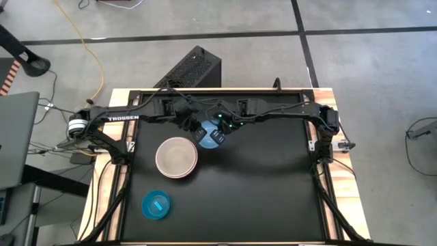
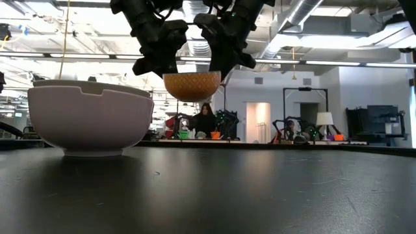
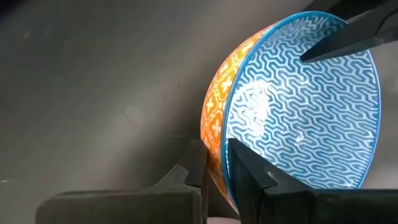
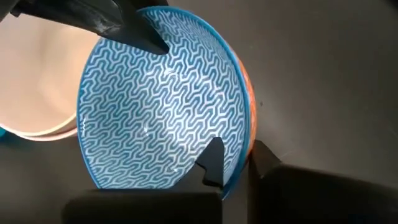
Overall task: Nest bowls inside each other
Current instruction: Stack the blue patterned bowl on top of the light brown bowl
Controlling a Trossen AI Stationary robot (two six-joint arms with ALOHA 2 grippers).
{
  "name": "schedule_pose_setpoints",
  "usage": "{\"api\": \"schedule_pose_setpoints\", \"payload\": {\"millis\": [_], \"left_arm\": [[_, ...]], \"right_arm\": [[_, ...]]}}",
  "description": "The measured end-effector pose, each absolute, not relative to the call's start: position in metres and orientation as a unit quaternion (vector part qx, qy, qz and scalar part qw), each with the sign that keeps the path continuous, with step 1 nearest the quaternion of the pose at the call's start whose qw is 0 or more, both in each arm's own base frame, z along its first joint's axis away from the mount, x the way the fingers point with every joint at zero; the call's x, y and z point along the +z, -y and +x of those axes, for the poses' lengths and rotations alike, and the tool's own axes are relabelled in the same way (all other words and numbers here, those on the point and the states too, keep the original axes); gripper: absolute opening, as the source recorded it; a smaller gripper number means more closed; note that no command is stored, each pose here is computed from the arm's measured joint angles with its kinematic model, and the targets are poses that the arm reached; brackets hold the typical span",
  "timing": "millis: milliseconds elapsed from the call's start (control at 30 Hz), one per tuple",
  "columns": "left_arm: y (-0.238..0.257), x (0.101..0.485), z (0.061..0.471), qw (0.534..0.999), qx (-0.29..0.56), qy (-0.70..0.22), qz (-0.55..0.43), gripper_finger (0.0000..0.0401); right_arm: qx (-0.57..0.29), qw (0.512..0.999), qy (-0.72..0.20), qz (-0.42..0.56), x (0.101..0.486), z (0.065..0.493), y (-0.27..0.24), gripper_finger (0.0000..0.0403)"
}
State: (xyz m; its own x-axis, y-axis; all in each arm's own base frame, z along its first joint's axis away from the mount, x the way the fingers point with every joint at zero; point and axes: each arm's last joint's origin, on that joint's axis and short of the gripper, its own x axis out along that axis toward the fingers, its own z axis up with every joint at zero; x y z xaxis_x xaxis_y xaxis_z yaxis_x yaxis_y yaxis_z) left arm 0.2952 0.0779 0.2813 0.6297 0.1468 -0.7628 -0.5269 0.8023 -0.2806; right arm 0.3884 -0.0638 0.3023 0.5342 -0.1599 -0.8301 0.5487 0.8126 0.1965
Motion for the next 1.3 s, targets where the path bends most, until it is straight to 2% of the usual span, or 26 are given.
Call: {"api": "schedule_pose_setpoints", "payload": {"millis": [167, 367, 500, 600, 800, 1000, 1100, 1200, 1300], "left_arm": [[-0.079, 0.282, 0.295, 0.872, 0.187, -0.385, -0.239, 0.0020], [-0.082, 0.282, 0.295, 0.877, 0.175, -0.381, -0.237, 0.0000], [-0.088, 0.286, 0.292, 0.880, 0.160, -0.376, -0.243, 0.0001], [-0.095, 0.299, 0.288, 0.883, 0.159, -0.373, -0.235, 0.0001], [-0.104, 0.335, 0.275, 0.877, 0.162, -0.411, -0.188, 0.0001], [-0.075, 0.352, 0.238, 0.840, 0.115, -0.504, -0.163, 0.0001], [-0.059, 0.349, 0.219, 0.828, 0.109, -0.523, -0.170, 0.0001], [-0.049, 0.342, 0.208, 0.835, 0.124, -0.500, -0.193, 0.0001], [-0.043, 0.319, 0.202, 0.828, 0.136, -0.499, -0.214, 0.0001]], "right_arm": [[-0.203, 0.845, -0.440, 0.225, 0.302, 0.388, 0.063, 0.0063], [-0.169, 0.848, -0.444, 0.233, 0.306, 0.385, 0.063, 0.0158], [-0.136, 0.862, -0.430, 0.232, 0.322, 0.376, 0.065, 0.0222], [-0.134, 0.875, -0.405, 0.229, 0.344, 0.360, 0.066, 0.0249], [-0.136, 0.905, -0.351, 0.199, 0.388, 0.322, 0.064, 0.0257], [-0.155, 0.909, -0.339, 0.183, 0.410, 0.291, 0.059, 0.0258], [-0.173, 0.902, -0.356, 0.174, 0.408, 0.287, 0.055, 0.0258], [-0.178, 0.901, -0.359, 0.167, 0.404, 0.288, 0.052, 0.0258], [-0.177, 0.900, -0.361, 0.168, 0.395, 0.291, 0.052, 0.0258]]}}
